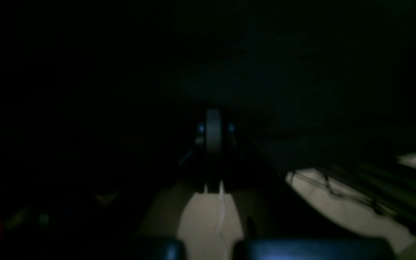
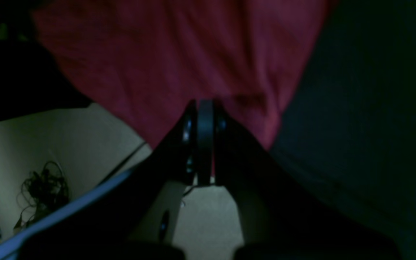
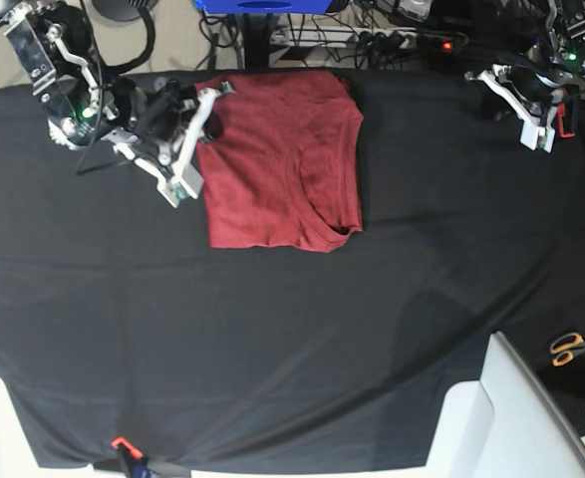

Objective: Fold the T-shirt properly
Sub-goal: 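Pull the right gripper along the bundle's side, smoothing it flat, then lower the left gripper onto the bundle's side and pinch the fabric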

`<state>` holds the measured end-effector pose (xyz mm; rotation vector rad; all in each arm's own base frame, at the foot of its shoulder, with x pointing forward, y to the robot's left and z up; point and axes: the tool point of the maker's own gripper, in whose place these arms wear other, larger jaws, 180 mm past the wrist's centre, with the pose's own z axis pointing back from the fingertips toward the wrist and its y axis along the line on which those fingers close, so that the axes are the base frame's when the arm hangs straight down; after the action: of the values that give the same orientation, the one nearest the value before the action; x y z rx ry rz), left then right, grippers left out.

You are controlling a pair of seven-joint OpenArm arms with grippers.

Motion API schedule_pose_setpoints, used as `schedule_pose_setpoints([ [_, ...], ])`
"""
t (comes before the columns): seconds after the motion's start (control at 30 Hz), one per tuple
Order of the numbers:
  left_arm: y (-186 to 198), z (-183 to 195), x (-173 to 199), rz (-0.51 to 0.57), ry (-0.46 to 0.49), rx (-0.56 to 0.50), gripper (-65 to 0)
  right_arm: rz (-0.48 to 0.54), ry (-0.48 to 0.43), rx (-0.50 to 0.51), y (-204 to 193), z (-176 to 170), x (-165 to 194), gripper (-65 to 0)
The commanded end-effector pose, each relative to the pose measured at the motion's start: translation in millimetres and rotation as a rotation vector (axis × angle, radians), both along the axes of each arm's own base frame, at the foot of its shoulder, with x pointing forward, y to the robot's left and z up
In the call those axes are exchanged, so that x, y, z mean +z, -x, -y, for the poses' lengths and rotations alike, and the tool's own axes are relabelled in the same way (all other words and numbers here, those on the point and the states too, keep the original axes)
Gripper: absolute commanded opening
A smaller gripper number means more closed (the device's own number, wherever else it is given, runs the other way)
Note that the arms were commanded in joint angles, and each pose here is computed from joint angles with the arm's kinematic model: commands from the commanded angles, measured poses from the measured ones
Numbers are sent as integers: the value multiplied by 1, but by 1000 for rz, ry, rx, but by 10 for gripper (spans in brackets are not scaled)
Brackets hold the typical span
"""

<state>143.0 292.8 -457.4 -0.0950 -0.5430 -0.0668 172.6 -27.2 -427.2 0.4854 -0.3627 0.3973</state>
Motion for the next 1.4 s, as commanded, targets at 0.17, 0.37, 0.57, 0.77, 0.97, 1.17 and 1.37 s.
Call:
schedule_pose_setpoints([
  [0.17,-29,19,55,34,1,-142,-650,28,-7,-69,-13,15,8,-648],
  [0.37,-54,37,77,102,225,-98,-372,5,7,-70,-5,20,1,-648],
  [0.57,-72,94,50,64,526,-120,0,-43,19,-84,6,23,-13,-648],
  [0.77,-74,144,28,3,651,-141,0,-52,24,-83,11,25,-15,-648],
  [0.97,-76,165,26,10,705,-132,0,-64,22,-85,16,25,-17,-648],
  [1.17,-65,178,-3,-91,575,-169,-12,-49,14,-118,15,29,-15,-648],
  [1.37,-66,194,-20,-116,605,-138,-12,-33,21,-186,14,48,-15,-648],
])
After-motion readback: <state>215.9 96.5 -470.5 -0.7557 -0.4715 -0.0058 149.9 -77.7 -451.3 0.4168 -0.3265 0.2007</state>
